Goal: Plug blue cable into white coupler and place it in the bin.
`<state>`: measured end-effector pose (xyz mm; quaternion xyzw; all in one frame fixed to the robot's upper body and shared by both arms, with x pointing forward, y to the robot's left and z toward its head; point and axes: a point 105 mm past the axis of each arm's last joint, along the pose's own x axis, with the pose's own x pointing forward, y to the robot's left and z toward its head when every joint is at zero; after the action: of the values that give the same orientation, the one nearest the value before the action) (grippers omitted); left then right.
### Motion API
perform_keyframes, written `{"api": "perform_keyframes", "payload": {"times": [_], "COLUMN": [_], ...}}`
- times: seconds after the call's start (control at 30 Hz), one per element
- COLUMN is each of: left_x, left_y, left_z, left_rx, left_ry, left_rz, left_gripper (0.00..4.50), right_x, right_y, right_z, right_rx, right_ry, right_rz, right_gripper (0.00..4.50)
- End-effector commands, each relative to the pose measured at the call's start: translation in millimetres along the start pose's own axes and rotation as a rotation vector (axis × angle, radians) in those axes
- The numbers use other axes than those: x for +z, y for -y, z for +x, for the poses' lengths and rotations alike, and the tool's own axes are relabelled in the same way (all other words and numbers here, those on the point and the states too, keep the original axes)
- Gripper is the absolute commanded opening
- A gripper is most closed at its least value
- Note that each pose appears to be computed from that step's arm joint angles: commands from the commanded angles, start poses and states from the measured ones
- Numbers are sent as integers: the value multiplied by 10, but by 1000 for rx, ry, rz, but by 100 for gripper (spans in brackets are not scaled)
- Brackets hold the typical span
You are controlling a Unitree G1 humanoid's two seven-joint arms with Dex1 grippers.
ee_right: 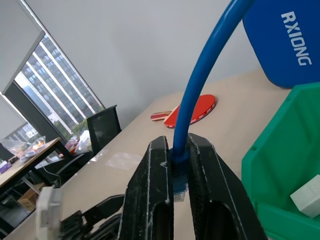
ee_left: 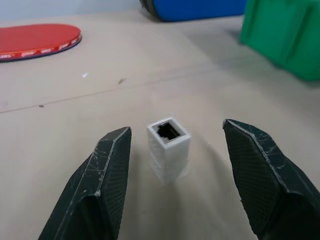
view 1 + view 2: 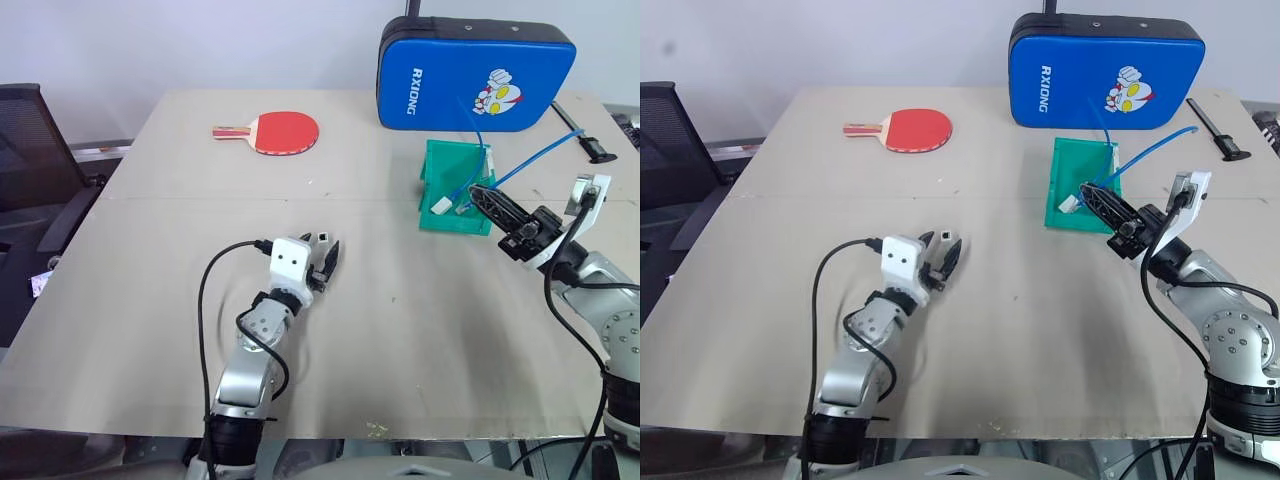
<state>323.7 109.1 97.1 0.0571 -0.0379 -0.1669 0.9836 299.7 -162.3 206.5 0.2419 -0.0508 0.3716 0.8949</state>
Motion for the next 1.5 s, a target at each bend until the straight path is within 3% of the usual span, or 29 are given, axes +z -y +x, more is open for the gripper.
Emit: {"api": "perform_keyframes", "payload": {"times": [0.03, 0.4, 0.5, 0.63, 0.87, 1.03, 1.17, 1.5], "left_x": [75, -17, -21, -51, 5, 322, 650, 909], "left_y": [19, 18, 9, -27, 22, 277, 560, 774], "left_z": [60, 96, 91, 85, 103, 217, 269, 310], "left_rx": [24, 61, 69, 81, -7, -209, -356, -333], "left_ry": [37, 16, 18, 5, 31, 124, 219, 304], "left_rz": [14, -2, 9, 23, 55, 118, 66, 122], "left_gripper": [297, 297, 210, 39, 38, 38, 38, 38], "right_x": [93, 70, 69, 65, 81, 11, -28, -133], "right_y": [-80, -81, -69, -60, -160, -517, -717, -804], "right_z": [-4, -54, -64, -62, 7, 222, 395, 629], "right_rx": [30, 18, 12, 8, 51, 193, 242, 208], "right_ry": [24, 14, 16, 19, 8, -58, -41, 19], "right_rz": [-22, -29, -31, -32, -92, -278, -390, -619], "right_gripper": [0, 0, 0, 0, 0, 0, 0, 0]}}
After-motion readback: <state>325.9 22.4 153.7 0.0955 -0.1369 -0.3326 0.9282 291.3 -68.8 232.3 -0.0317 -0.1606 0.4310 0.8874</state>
